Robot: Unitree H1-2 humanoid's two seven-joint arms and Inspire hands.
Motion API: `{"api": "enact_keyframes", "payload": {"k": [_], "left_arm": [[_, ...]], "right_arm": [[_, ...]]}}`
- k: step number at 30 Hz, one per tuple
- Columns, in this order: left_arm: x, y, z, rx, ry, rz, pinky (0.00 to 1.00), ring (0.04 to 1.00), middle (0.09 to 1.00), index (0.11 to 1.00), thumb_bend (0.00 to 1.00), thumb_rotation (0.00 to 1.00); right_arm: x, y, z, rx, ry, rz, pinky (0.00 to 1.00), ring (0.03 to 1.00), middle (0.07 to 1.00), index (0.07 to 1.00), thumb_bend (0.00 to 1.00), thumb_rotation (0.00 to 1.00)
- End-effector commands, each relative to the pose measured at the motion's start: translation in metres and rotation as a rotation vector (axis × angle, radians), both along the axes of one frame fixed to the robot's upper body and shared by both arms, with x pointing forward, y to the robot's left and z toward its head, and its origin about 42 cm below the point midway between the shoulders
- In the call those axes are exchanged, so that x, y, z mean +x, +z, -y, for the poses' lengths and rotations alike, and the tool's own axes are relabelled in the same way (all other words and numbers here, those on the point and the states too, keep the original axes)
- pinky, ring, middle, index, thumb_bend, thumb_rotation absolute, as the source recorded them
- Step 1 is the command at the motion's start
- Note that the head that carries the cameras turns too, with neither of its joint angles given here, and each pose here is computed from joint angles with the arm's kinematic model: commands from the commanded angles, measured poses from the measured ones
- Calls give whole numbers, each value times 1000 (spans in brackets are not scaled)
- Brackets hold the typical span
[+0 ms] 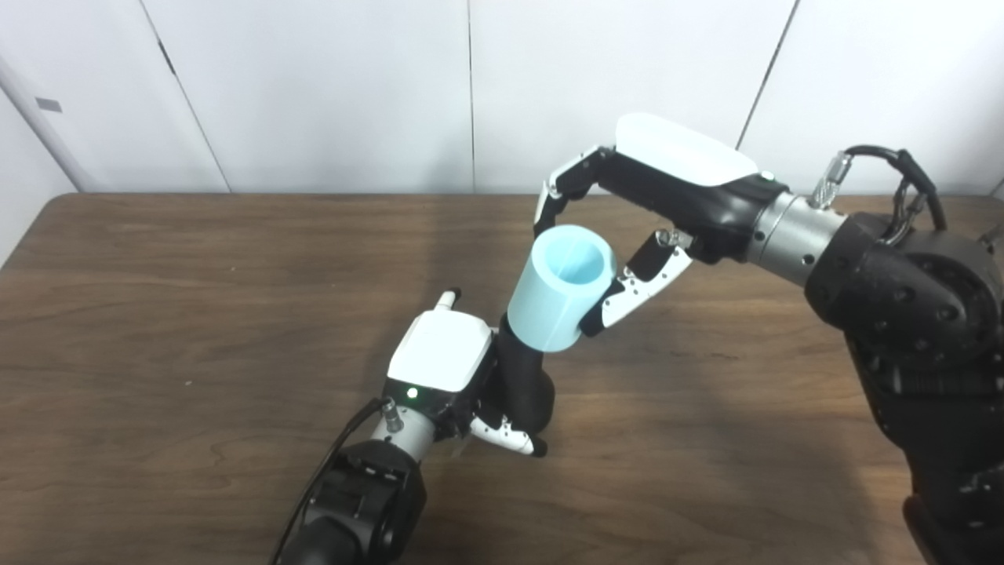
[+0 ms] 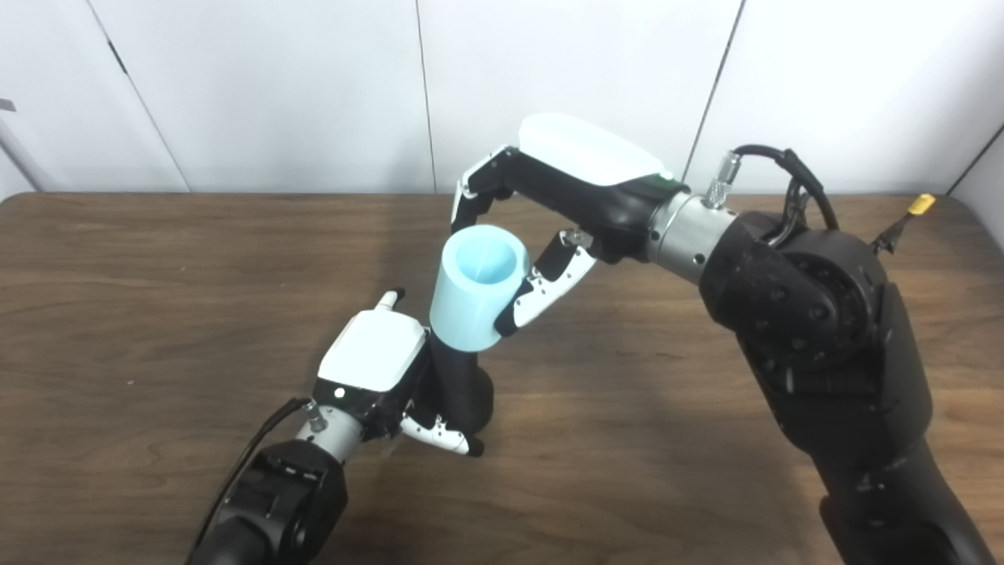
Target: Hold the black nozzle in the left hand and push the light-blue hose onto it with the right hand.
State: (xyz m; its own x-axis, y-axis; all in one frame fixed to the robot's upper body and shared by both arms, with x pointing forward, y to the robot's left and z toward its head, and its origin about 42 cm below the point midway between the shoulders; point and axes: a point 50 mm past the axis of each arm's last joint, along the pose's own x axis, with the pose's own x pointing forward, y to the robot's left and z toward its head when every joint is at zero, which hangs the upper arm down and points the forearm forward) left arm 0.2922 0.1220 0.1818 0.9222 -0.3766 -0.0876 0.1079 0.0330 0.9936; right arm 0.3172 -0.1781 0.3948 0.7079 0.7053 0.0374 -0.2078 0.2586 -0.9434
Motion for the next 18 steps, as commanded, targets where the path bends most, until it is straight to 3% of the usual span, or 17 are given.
{"api": "enact_keyframes", "payload": {"k": [1, 11, 18], "left_arm": [[-3, -3, 4, 20, -25, -8, 1000, 665, 544, 455, 516, 0], [-8, -6, 4, 29, -24, 31, 1000, 661, 544, 453, 516, 0], [-15, -16, 5, 88, -14, 118, 1000, 644, 529, 463, 521, 0]], "right_arm": [[-3, 18, -6, 8, 12, 67, 746, 711, 644, 480, 524, 135], [5, 16, -11, -7, -11, 47, 706, 706, 652, 480, 524, 135], [11, 17, -9, -17, -27, 59, 742, 706, 647, 480, 524, 136]]}}
